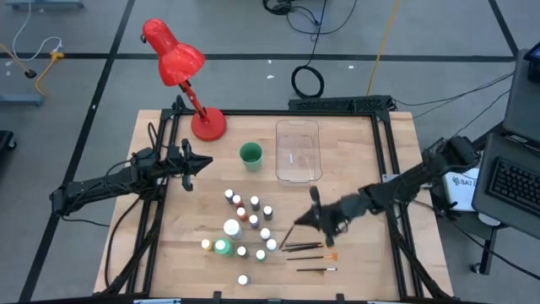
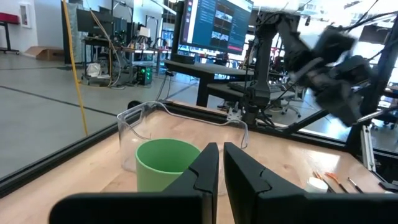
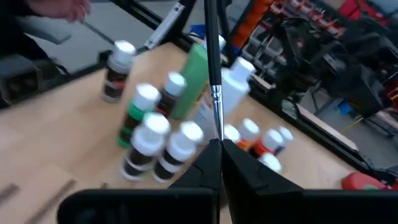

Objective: Pick & Place Paint Supplies
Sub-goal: Put the black paint brush into the green cup

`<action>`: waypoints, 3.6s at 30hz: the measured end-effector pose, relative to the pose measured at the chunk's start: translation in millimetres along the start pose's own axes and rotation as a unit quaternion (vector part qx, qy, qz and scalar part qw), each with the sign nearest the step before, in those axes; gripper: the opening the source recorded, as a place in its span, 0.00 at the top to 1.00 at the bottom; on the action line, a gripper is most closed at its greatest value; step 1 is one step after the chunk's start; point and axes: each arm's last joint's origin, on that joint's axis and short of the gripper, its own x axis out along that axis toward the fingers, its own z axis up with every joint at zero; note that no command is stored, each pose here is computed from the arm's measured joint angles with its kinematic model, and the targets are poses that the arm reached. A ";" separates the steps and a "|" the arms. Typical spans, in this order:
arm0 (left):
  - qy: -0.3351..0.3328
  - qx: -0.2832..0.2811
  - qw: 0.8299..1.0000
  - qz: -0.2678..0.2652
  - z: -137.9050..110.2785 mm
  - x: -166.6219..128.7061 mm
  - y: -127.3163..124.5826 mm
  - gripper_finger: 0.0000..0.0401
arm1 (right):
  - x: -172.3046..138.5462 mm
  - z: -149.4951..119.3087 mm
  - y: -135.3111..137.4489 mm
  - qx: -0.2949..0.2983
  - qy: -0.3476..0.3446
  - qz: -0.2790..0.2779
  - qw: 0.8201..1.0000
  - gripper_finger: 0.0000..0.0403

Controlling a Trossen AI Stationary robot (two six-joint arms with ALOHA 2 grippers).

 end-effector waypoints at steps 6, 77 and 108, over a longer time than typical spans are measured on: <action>-0.013 0.003 1.000 -0.002 2.5 -0.1 -0.4 0.94 | -10.7 -36.7 -7.5 0.031 -0.061 -0.041 0.997 1.00; 0.063 0.270 0.929 -0.246 69.5 230.9 -171.3 0.44 | -17.3 -50.2 -19.6 0.064 -0.074 -0.062 0.993 1.00; 0.010 0.266 0.930 -0.253 58.6 243.9 -175.4 0.98 | -16.6 -52.4 -18.7 0.061 -0.063 -0.059 0.994 1.00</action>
